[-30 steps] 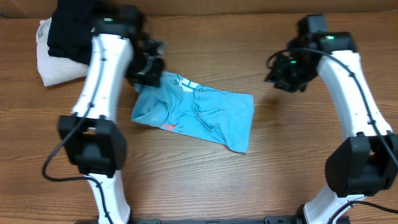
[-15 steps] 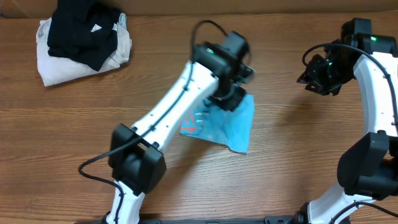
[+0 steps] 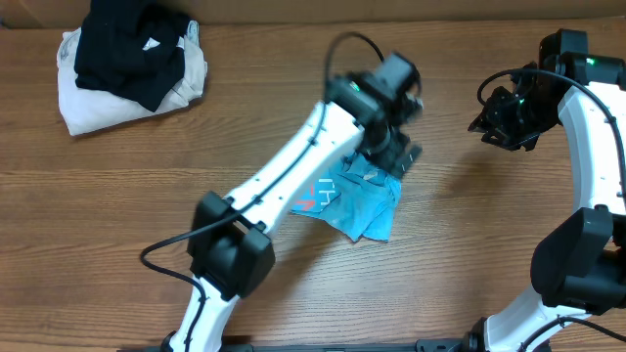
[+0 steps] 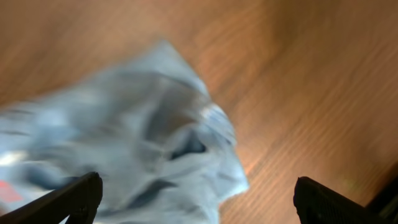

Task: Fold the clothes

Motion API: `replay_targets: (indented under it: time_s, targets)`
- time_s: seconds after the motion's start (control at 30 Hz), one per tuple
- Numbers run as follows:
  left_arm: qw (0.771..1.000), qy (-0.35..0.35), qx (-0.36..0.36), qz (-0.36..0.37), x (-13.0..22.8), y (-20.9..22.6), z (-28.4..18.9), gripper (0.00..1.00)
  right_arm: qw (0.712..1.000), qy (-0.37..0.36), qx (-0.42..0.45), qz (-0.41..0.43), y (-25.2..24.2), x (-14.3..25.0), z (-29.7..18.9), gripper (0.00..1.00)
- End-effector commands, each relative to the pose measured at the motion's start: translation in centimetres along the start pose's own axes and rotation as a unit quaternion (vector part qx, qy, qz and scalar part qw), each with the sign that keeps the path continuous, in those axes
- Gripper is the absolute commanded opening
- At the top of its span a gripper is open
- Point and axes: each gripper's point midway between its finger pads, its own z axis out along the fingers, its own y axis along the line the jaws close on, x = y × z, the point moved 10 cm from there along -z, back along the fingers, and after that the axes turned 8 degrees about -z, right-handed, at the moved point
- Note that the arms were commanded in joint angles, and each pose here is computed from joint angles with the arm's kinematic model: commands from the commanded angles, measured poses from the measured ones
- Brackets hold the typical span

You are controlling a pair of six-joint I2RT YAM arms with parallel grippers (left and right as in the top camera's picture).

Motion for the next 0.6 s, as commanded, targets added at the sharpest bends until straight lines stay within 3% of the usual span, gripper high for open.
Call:
replay_targets:
  time_s: [0.0, 0.23, 0.57]
  targets:
    - [0.993, -0.102, -0.004, -0.055, -2.9, 3.5, -7.4, 1.00, 0.999, -0.020, -0.014, -0.034, 1.0, -0.2, -1.0, 0.34]
    - [0.968, -0.211, -0.026, -0.133, -3.5, 10.3, -16.6, 1.00, 0.988, 0.002, -0.031, -0.149, 7.5, 1.7, 1.3, 0.34]
    - [0.954, -0.210, -0.061, -0.206, -2.1, 17.0, -18.4, 1.00, 0.947, -0.040, 0.003, -0.319, 19.5, 7.9, 5.5, 0.38]
